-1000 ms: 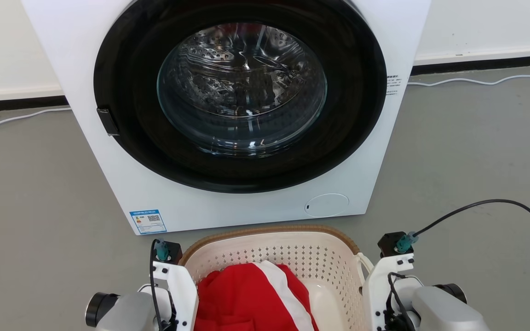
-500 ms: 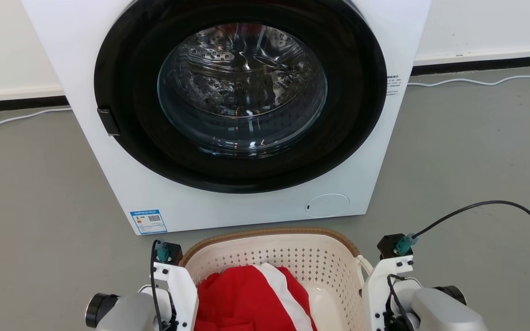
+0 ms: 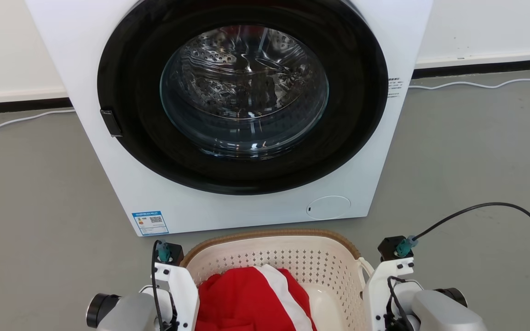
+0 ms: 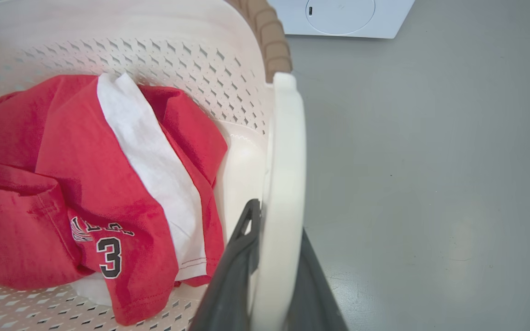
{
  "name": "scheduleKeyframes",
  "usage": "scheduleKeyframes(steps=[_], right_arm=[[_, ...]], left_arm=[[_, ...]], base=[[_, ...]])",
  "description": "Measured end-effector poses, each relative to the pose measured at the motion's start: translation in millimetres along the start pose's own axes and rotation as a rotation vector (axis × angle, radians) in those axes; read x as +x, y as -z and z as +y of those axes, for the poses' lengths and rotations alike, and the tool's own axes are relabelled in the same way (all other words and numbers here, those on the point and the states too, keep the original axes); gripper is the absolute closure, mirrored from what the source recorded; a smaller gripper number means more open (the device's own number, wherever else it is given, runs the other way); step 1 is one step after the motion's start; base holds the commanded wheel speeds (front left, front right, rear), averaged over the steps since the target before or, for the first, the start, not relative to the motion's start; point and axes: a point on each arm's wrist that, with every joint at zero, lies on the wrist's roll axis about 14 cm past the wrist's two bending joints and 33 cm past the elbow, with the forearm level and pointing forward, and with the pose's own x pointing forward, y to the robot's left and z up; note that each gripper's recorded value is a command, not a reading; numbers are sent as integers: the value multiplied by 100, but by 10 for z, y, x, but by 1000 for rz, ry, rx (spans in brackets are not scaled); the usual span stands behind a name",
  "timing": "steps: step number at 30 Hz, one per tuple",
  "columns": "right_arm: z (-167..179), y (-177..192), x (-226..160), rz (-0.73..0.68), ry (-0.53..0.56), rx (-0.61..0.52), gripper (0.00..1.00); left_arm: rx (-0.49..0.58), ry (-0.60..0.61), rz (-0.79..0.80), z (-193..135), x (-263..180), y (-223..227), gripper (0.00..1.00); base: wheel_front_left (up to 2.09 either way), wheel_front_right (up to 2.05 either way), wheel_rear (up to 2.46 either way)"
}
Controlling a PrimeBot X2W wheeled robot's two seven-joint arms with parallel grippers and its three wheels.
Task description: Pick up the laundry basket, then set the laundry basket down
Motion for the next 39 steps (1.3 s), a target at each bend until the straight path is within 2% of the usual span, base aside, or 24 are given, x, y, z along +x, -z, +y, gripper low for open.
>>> scheduleKeyframes(steps=[24,39], right_arm=[[12,-7,61,-18,-3,-11,100],[-117,-214,443,-82,-4,6,100]], left_arm=[[-32,3,1,11,33,48,100],[-27,-17,-33,164,435,-138,100]], base=[[0,0,0],[0,0,0]])
